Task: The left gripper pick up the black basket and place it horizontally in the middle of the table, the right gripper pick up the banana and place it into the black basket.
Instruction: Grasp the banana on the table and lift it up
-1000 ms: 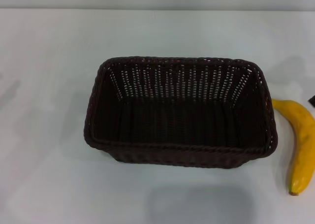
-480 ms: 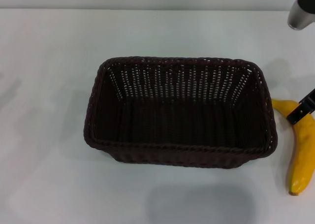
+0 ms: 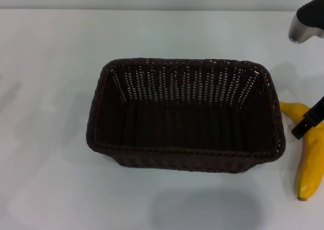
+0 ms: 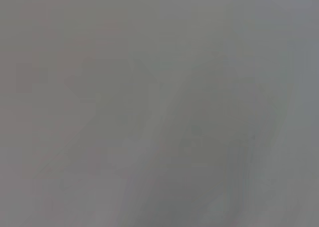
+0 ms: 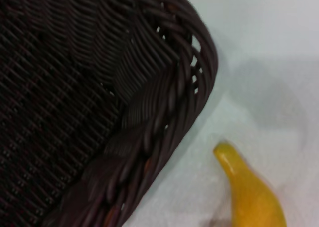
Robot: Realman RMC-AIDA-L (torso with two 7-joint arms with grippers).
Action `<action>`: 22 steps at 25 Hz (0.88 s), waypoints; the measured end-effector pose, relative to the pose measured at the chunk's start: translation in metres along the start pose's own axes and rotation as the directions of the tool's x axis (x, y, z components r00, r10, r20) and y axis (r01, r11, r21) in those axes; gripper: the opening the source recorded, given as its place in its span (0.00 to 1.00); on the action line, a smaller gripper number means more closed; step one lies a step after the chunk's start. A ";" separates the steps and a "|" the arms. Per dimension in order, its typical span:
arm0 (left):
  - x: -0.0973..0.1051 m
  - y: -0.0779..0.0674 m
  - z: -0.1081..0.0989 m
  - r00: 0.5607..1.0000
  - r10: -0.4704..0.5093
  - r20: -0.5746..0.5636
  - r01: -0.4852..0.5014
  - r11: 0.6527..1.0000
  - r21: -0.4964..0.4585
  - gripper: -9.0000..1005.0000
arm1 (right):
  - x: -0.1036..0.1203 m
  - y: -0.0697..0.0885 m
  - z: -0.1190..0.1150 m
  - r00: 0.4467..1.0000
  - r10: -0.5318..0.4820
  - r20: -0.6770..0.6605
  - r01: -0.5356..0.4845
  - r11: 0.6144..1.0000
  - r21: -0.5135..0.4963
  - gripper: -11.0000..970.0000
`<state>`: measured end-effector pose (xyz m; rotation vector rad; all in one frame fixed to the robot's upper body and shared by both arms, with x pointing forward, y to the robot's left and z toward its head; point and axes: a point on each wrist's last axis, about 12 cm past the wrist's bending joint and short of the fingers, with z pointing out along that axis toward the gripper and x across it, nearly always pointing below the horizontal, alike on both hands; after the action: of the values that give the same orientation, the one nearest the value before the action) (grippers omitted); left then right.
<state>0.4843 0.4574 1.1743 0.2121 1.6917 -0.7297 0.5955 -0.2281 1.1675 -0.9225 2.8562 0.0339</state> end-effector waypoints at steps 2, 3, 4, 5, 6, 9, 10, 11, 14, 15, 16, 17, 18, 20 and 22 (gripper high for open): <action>0.000 0.000 0.000 1.000 -0.001 0.000 0.001 1.000 -0.003 0.67 | 0.000 0.000 0.002 1.000 0.003 -0.002 -0.003 1.000 0.001 0.90; 0.001 0.000 0.001 1.000 -0.001 0.000 0.001 1.000 -0.003 0.67 | 0.000 0.000 0.002 1.000 0.006 -0.002 -0.006 1.000 0.002 0.90; 0.001 0.000 0.001 1.000 -0.002 0.001 0.002 1.000 -0.003 0.67 | 0.000 0.000 0.003 1.000 0.007 -0.005 -0.007 1.000 0.007 0.90; 0.001 0.000 0.001 1.000 -0.003 0.001 0.003 1.000 -0.003 0.67 | -0.001 0.000 0.005 1.000 0.010 -0.007 -0.010 1.000 0.012 0.90; 0.001 0.000 0.000 1.000 -0.003 0.001 0.003 1.000 -0.004 0.67 | -0.001 0.000 0.006 1.000 0.012 -0.012 -0.012 1.000 0.021 0.90; 0.002 0.000 0.000 1.000 -0.005 0.001 0.005 1.000 -0.006 0.67 | -0.001 0.002 0.010 1.000 0.003 -0.027 -0.002 0.999 0.044 0.90; 0.002 0.000 -0.001 1.000 -0.005 0.001 0.005 1.000 -0.006 0.67 | -0.001 0.003 0.011 1.000 -0.002 -0.031 0.003 0.999 0.053 0.90; 0.002 0.000 -0.001 1.000 -0.005 0.001 0.005 1.000 -0.007 0.67 | -0.002 0.004 0.011 0.999 -0.006 -0.033 0.008 0.998 0.065 0.90; 0.002 0.000 -0.001 1.000 -0.005 0.002 0.005 1.000 -0.007 0.67 | -0.004 0.007 0.011 0.999 -0.023 -0.039 0.026 0.996 0.091 0.87; 0.002 0.000 -0.001 1.000 -0.004 0.002 0.004 1.000 -0.007 0.67 | -0.004 0.007 0.011 0.999 -0.026 -0.040 0.029 0.995 0.093 0.86; 0.002 0.000 -0.001 1.000 -0.004 0.003 0.004 1.000 -0.007 0.67 | -0.004 0.007 0.011 0.999 -0.028 -0.041 0.032 0.995 0.094 0.85; 0.001 0.000 -0.001 1.000 -0.004 0.003 0.004 1.000 -0.007 0.67 | -0.004 0.007 0.011 0.999 -0.029 -0.044 0.033 0.995 0.093 0.81; 0.001 0.000 -0.001 1.000 -0.004 0.003 0.004 1.000 -0.007 0.67 | -0.004 0.007 0.012 0.999 -0.029 -0.046 0.033 0.995 0.092 0.78; 0.001 0.000 -0.002 1.000 -0.003 0.005 0.003 1.000 -0.007 0.67 | -0.004 0.007 0.011 0.998 -0.029 -0.046 0.033 0.995 0.090 0.70; 0.001 0.000 -0.002 1.000 -0.002 0.006 0.002 1.000 -0.008 0.67 | -0.004 0.008 0.010 0.999 -0.031 -0.041 0.034 0.996 0.088 0.63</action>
<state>0.4826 0.4588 1.1737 0.2026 1.6894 -0.7243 0.5959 -0.2188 1.1581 -0.9622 2.8518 -0.1148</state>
